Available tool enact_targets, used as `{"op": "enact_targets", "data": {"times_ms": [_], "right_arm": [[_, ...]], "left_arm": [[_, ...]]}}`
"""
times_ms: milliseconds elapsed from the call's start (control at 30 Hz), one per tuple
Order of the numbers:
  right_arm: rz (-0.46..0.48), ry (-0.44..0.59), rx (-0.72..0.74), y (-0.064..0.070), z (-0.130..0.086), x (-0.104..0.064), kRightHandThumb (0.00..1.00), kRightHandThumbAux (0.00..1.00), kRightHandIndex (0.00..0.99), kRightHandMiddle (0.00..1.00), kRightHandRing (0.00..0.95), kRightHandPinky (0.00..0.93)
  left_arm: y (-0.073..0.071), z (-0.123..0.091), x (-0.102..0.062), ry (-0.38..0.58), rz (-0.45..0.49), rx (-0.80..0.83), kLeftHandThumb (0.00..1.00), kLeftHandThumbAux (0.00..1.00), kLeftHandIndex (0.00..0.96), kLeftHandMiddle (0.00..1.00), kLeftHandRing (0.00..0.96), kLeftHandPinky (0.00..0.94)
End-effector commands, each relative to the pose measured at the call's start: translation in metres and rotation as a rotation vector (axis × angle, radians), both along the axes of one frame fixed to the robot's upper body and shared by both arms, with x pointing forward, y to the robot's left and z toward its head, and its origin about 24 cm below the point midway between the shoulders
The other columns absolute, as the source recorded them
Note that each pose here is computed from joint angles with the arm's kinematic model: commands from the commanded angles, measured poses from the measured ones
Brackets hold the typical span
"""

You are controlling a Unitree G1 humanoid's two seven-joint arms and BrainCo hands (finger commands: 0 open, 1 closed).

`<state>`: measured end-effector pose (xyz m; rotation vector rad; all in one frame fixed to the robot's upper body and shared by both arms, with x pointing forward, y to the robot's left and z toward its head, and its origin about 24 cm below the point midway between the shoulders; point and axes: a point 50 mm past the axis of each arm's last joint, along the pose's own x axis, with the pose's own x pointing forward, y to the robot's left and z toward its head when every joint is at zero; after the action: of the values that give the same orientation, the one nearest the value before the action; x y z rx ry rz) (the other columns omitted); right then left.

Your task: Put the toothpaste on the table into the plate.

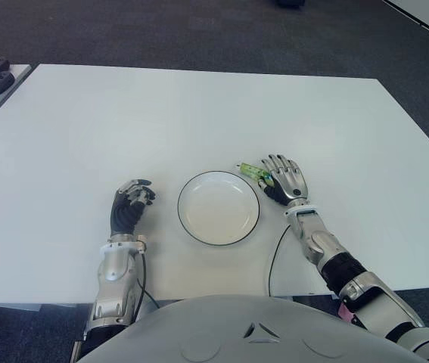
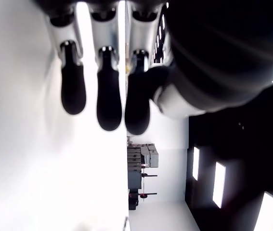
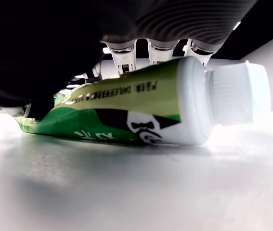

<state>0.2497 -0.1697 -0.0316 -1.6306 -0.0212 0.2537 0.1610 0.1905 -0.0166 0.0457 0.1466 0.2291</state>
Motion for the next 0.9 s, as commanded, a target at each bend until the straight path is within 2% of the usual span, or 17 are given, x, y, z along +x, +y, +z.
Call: {"op": "enact_targets", "data": {"times_ms": [33, 333, 700, 900], "right_arm": [[0.022, 0.387, -0.194, -0.032, -0.045, -0.045, 0.602, 0.144, 0.0, 0.0, 0.0, 0.0], [0.077, 0.469, -0.293, -0.042, -0.022, -0.027, 0.621, 0.156, 0.0, 0.0, 0.0, 0.0], [0.099, 0.544, -0.357, -0.047, -0.011, -0.017, 0.615, 0.145, 0.0, 0.0, 0.0, 0.0], [0.105, 0.553, -0.354, -0.049, -0.007, -0.011, 0.612, 0.136, 0.0, 0.0, 0.0, 0.0]], "left_arm": [[0.0, -0.005, -0.002, 0.039, 0.017, -0.018, 0.693, 0.723, 0.432, 0.591, 0.568, 0.543], [0.0, -0.005, -0.003, 0.03, 0.017, -0.02, 0.693, 0.724, 0.432, 0.589, 0.566, 0.546], [0.0, -0.005, -0.003, 0.024, 0.016, -0.023, 0.694, 0.724, 0.432, 0.585, 0.564, 0.547], [0.0, -0.005, -0.003, 0.022, 0.02, -0.022, 0.693, 0.724, 0.432, 0.586, 0.561, 0.54]]}}
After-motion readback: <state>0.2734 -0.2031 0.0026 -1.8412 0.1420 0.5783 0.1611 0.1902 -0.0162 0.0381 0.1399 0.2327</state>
